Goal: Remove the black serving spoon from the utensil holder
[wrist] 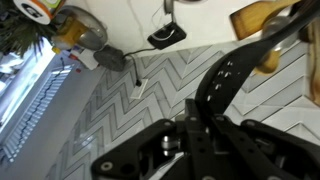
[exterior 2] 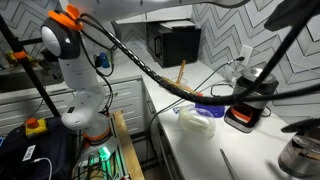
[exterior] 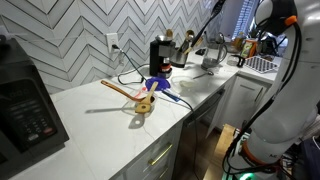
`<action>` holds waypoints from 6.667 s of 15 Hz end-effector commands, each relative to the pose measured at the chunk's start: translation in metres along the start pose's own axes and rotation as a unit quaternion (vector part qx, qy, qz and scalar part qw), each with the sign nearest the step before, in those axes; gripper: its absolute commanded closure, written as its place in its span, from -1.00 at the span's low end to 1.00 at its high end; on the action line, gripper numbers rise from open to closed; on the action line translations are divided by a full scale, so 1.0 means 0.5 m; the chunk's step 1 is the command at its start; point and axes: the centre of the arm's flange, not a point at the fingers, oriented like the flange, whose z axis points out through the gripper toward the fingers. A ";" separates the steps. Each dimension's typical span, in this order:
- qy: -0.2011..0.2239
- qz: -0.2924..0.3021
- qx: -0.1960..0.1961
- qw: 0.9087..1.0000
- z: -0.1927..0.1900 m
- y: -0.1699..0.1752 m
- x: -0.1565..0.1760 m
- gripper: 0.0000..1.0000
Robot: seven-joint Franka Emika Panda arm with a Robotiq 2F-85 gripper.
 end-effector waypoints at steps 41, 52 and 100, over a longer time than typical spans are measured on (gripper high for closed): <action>0.093 -0.161 0.318 0.930 -0.347 -0.141 -0.114 0.89; 0.051 -0.223 0.414 0.881 -0.321 -0.365 -0.147 0.97; -0.060 -0.564 0.628 0.532 -0.311 -1.629 -0.376 0.23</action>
